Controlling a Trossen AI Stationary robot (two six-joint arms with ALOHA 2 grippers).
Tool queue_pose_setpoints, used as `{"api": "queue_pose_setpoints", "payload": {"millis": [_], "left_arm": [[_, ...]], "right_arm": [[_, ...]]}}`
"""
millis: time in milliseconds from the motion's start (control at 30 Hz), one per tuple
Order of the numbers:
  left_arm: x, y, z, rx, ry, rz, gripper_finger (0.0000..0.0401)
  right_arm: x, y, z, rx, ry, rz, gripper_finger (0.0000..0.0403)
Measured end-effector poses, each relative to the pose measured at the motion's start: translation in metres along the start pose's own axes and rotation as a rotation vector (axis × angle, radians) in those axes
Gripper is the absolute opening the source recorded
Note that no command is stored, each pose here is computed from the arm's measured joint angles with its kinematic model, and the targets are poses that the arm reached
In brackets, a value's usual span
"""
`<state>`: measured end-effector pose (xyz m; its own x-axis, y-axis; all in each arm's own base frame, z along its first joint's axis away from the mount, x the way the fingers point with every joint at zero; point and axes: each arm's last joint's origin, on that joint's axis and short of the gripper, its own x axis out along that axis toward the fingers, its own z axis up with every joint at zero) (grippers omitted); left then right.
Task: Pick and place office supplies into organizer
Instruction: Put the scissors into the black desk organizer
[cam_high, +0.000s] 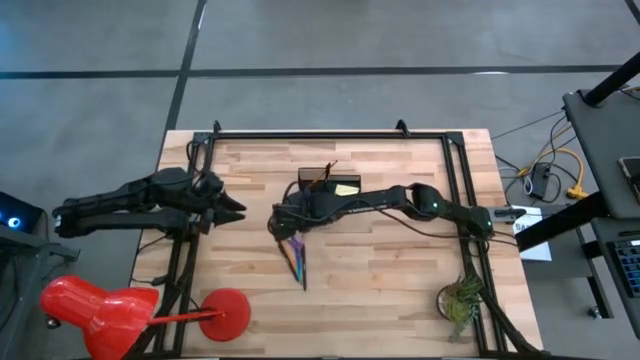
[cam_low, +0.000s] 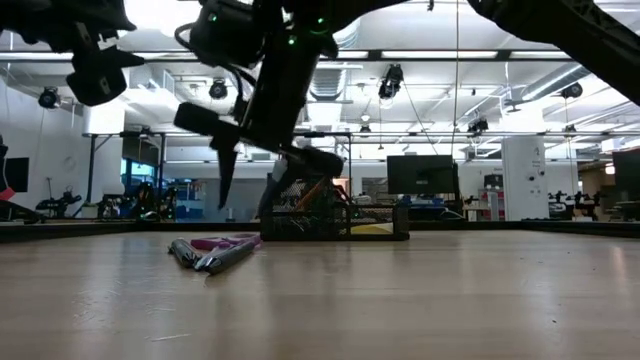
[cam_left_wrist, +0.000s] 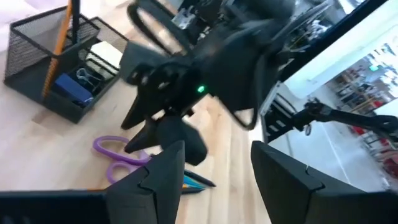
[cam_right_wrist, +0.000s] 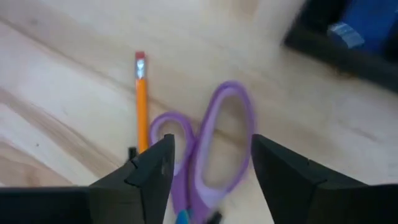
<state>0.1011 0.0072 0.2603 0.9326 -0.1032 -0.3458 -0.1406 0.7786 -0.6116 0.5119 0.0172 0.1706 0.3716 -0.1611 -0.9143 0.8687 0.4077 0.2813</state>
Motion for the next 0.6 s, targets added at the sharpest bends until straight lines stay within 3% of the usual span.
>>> {"api": "queue_pose_setpoints", "payload": {"millis": [233,433,600], "left_arm": [[-0.01,-0.003,-0.001,0.013,-0.034,-0.052,0.017],[-0.017,-0.005,-0.002,0.023,-0.067,-0.075,0.017],[-0.02,-0.005,-0.002,0.027,-0.078,-0.083,0.017]], "right_arm": [[0.005,0.003,-0.004,-0.002,0.006,0.03,0.0202],[0.018,0.003,-0.005,-0.104,-0.023,0.087,0.0196],[0.028,-0.003,-0.009,-0.081,-0.017,0.075,0.0196]]}}
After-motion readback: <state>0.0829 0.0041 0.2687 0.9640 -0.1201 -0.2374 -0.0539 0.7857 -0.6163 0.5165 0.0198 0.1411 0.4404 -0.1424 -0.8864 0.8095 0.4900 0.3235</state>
